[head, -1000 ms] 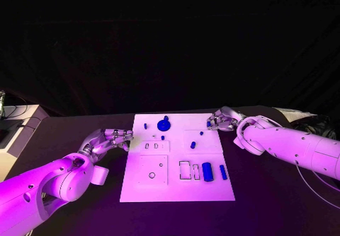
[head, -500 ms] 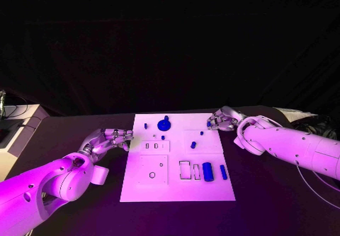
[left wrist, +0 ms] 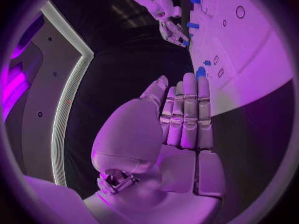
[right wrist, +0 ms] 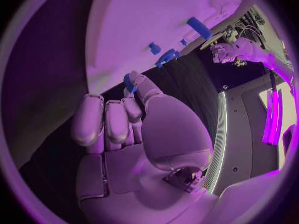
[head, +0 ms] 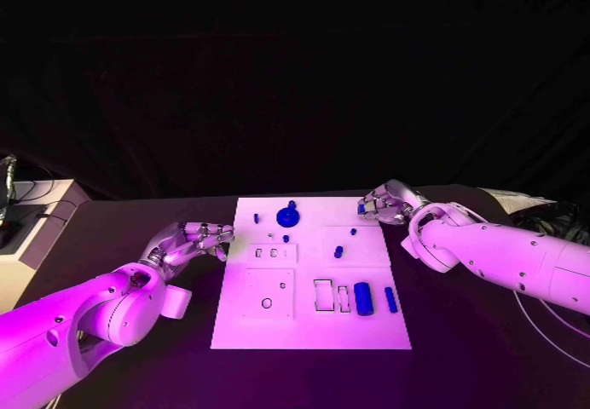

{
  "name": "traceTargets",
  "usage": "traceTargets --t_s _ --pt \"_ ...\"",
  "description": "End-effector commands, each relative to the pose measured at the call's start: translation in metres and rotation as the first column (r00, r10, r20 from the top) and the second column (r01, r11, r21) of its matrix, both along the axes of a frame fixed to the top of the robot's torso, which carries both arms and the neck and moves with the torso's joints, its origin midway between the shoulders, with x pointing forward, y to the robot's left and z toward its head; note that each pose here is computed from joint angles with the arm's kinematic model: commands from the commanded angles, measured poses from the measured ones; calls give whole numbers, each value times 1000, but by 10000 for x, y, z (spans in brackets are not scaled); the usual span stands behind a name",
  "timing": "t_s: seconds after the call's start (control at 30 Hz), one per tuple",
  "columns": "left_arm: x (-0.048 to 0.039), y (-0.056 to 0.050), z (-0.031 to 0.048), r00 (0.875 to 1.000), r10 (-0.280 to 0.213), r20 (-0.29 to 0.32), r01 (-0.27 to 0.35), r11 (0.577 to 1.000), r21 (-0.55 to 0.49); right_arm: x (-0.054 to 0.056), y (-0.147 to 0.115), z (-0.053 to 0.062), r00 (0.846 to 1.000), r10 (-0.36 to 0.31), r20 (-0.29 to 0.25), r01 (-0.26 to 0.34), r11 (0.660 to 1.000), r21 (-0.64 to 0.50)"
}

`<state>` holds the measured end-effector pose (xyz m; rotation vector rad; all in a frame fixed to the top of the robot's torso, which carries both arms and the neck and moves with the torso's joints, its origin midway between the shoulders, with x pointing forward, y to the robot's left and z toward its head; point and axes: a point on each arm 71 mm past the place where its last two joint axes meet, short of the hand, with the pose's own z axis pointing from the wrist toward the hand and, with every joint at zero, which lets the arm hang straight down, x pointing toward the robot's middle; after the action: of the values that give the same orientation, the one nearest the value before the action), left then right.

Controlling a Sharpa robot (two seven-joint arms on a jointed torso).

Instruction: Assemble the parts on the task board

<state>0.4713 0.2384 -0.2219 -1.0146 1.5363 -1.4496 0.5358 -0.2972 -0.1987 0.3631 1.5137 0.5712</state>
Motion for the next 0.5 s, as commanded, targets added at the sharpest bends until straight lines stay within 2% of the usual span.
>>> traceTargets --t_s 0.03,0.27,0.5 --pt "-4 -13 13 1000 -4 10 4 1000 -4 -22 80 80 998 -60 12 59 998 31" --pt "-9 -19 17 1000 -5 10 5 1000 -4 -126 517 169 1000 -13 -4 13 999 44" --pt "-12 -31 18 1000 -7 9 7 1000 -5 -260 991 103 999 36 -34 -35 999 24"
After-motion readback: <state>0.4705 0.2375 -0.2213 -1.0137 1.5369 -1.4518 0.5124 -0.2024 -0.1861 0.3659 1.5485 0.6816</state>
